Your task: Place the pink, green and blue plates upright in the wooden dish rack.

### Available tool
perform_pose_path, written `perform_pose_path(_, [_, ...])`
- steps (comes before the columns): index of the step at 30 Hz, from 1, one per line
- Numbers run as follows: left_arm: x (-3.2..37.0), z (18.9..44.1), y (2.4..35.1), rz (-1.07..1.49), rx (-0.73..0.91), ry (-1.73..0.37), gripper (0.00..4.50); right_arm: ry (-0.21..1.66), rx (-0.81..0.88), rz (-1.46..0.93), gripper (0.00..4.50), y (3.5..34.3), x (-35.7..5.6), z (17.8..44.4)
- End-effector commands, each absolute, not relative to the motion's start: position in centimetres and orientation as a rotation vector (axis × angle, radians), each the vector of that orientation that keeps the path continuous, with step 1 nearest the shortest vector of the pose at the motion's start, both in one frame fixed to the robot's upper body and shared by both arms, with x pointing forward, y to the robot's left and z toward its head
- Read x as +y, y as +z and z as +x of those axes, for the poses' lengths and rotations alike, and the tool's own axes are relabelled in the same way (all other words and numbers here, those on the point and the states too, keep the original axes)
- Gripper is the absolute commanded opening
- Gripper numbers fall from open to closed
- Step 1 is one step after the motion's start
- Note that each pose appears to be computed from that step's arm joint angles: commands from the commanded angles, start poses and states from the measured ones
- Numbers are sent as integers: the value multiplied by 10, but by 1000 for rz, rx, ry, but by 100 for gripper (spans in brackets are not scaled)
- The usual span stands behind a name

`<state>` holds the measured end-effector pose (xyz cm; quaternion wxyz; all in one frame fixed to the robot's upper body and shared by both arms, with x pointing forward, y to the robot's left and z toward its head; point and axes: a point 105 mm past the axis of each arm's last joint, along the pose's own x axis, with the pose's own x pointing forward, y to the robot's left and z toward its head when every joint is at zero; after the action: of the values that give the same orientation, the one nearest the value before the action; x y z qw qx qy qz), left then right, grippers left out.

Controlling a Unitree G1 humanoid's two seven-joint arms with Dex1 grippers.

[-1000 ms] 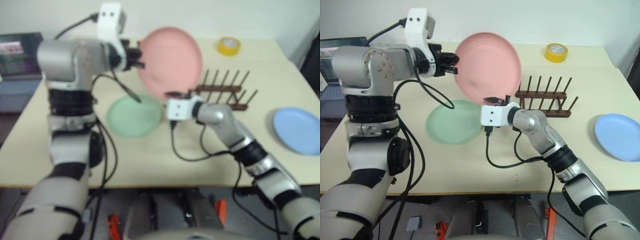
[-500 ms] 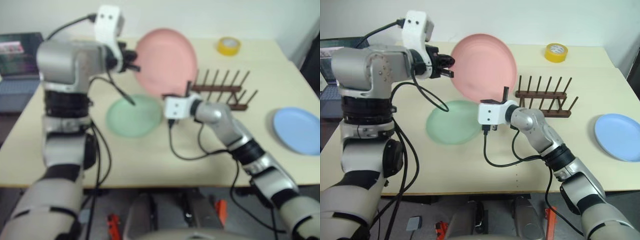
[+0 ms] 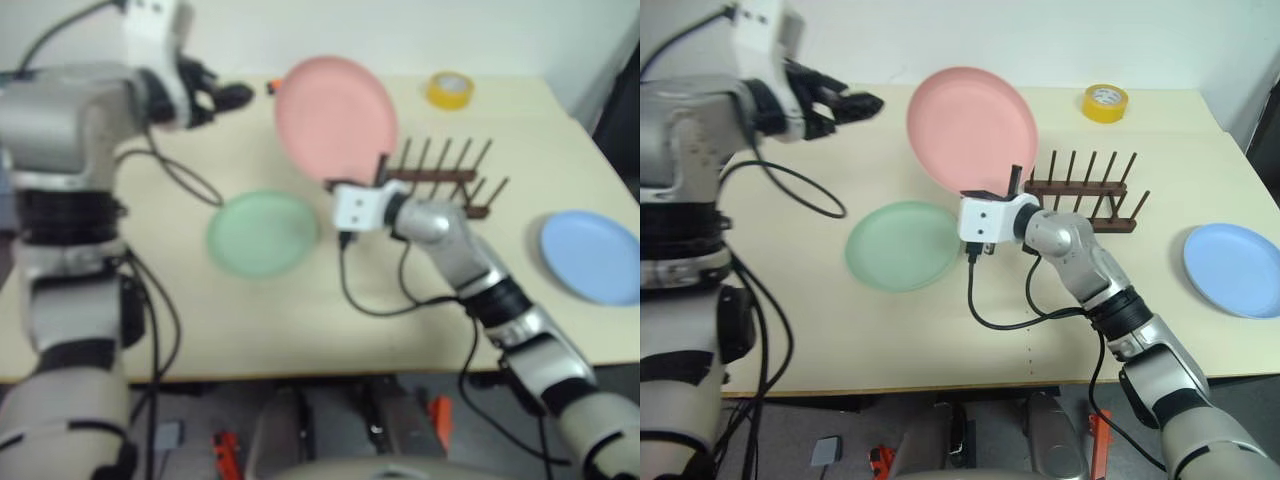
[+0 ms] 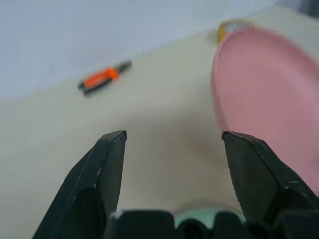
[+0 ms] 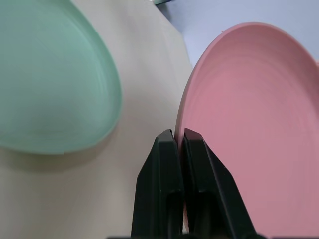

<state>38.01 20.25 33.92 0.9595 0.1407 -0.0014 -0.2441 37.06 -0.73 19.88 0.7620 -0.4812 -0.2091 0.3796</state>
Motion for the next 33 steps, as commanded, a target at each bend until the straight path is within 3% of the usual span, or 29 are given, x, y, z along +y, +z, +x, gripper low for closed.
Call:
perform_pose_path(1, [226,328,384,456,-352,-570,345,830,-627,-905,0,251,-8,357])
perform_pose_path(7, [241,291,341,424,-377,-742,345,830,-764,-555,0,324,-44,340])
perform_pose_path(11, [218,294,306,455,-296,-820,345,817,-728,-368,0,354,-80,342])
perform_pose_path(15, [161,305,280,450,-260,-961,345,724,-620,-30,0,388,-163,359])
perform_pose_path(21, [127,335,269,462,-154,-940,345,705,-537,198,0,393,-216,365])
perform_pose_path(27, [104,336,254,450,-64,-989,345,818,-403,382,0,376,-229,359])
perform_pose_path(33, [96,337,250,387,-2,-990,345,752,-298,406,0,349,-241,369])
